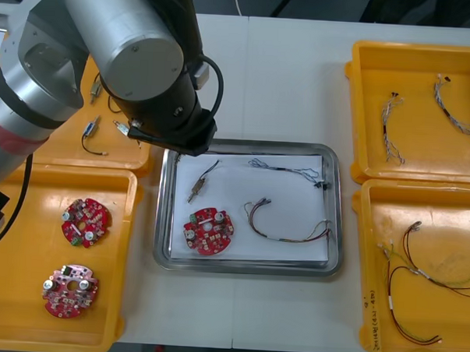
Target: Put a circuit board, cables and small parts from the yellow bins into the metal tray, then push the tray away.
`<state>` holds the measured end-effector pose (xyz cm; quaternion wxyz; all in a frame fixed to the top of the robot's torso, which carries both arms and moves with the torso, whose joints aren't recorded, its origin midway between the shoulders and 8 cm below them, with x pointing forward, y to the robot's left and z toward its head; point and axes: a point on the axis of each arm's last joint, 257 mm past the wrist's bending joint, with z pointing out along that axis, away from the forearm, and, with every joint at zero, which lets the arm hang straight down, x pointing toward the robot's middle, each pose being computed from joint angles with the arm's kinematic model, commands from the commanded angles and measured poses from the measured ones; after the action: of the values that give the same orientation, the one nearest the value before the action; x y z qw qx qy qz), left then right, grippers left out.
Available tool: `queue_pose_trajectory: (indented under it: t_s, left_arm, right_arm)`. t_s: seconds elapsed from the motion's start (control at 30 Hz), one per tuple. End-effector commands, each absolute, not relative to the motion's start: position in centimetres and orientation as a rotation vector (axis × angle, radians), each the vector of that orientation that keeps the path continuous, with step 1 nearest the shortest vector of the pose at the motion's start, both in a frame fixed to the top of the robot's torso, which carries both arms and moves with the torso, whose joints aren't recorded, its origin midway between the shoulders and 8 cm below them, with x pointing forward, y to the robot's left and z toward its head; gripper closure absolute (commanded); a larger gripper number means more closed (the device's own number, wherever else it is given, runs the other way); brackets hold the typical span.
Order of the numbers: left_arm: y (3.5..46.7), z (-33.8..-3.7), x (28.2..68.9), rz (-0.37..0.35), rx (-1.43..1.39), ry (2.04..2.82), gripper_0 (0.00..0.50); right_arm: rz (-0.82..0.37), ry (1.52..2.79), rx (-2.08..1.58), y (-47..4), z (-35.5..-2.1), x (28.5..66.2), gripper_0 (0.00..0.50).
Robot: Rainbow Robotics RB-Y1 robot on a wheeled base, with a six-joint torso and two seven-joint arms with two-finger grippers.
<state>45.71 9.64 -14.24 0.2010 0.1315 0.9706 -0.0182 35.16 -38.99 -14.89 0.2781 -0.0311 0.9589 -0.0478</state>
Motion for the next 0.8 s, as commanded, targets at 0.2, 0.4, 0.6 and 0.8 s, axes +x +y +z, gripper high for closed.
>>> queue_pose_trajectory:
  t_s: [0.2, 0.4, 0.6, 0.8]
  left_arm:
    - [4.2, -15.6, 45.8, -0.137, 0.478, 2.662, 0.500]
    - [2.9, -17.9, 46.1, -0.130, 0.506, 2.657, 0.499]
    - [2.2, -19.9, 46.4, -0.131, 0.520, 2.656, 0.499]
    - [2.1, -21.8, 47.2, -0.112, 0.520, 2.647, 0.498]
  right_arm:
    - [-0.087, 2.581, 0.070, -40.5, -15.4, 33.6, 0.000]
    - [-0.036, 2.591, 0.124, -40.3, -16.3, 33.3, 0.000]
    - [-0.011, 2.596, 0.145, -40.0, -16.9, 33.1, 0.000]
    - [-0.019, 2.618, 0.149, -39.8, -17.6, 32.8, 0.000]
